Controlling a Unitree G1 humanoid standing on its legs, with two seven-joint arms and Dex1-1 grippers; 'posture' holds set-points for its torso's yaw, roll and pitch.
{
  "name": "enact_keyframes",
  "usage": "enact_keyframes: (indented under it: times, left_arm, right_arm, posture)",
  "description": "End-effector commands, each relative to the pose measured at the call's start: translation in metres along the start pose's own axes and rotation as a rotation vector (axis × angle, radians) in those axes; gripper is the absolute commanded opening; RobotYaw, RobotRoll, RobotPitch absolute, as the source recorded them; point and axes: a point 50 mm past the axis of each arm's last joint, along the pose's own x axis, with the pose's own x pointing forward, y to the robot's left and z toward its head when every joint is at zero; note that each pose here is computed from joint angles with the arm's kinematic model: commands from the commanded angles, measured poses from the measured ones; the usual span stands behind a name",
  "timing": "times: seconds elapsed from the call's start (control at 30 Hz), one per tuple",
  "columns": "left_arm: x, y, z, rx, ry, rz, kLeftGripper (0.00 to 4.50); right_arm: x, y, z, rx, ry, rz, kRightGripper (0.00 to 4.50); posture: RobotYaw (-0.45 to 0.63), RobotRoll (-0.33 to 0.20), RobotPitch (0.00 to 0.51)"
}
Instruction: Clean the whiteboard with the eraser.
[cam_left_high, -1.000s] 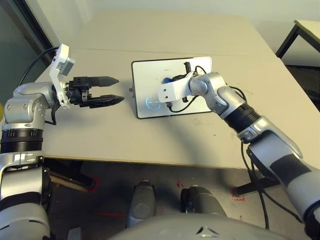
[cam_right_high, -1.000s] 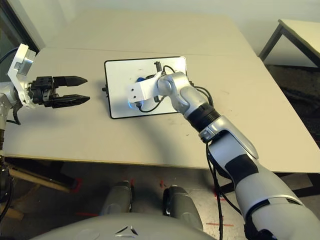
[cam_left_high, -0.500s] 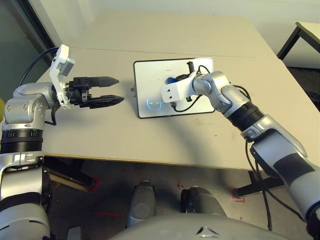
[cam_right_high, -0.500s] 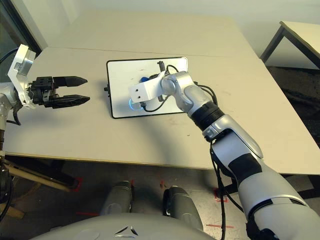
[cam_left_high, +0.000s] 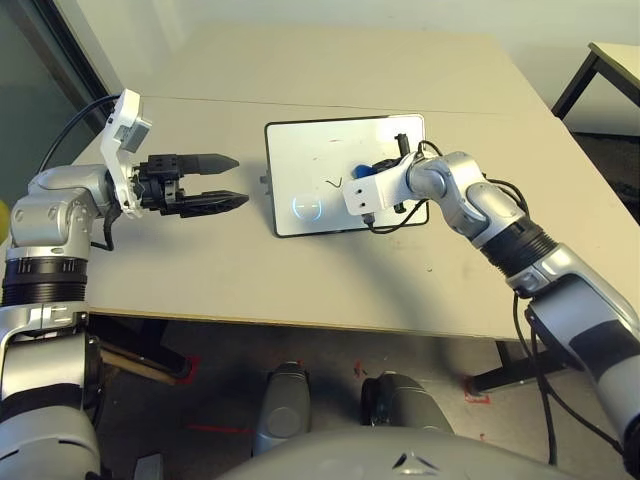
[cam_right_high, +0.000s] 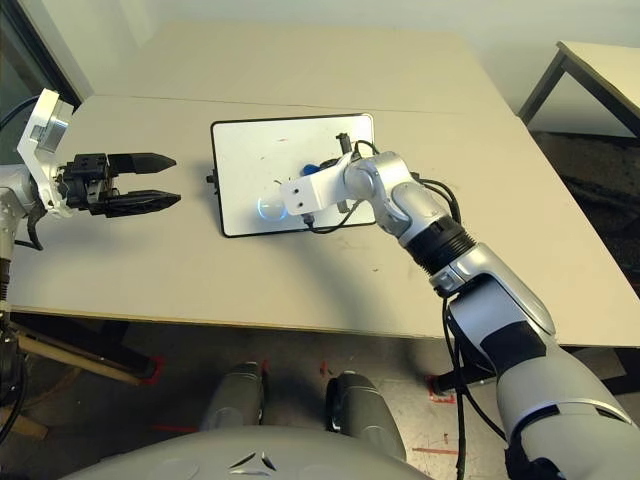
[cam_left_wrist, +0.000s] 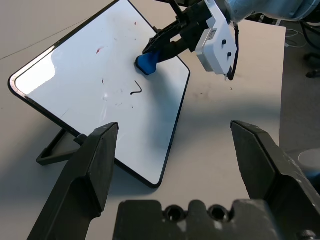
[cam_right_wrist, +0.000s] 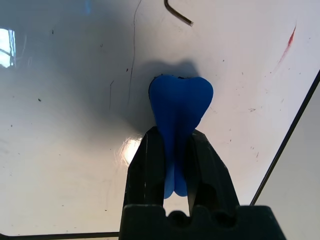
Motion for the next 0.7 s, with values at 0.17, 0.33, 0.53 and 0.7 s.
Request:
enact_keyframes:
  times: [0.17,0.33,0.53,0.7]
  left_arm:
    - [0.002,0.000,0.004,0.014,0.002,-0.008,4.50]
    - [0.001,-0.001,0.005,0.015,-0.002,-0.006,4.50]
    - [0.003,-0.003,0.005,0.013,-0.012,-0.010,4.50]
    - [0.003,-0.004,0.005,0.012,-0.012,-0.007,4.50]
  right_arm:
    - [0.011,0.005,0.022,-0.018,-0.044,0.033,0.37]
    - [0.016,0.002,0.036,-0.040,-0.071,0.027,0.37]
    - [0.025,0.000,0.053,-0.064,-0.095,0.019,0.37]
    - [0.029,-0.002,0.060,-0.075,-0.108,0.010,0.37]
  posture:
    - [0.33,0.000,0.030]
    - [0.34,0.000,0.032]
    - [0.36,0.000,0.032]
    - [0.36,0.000,0.033]
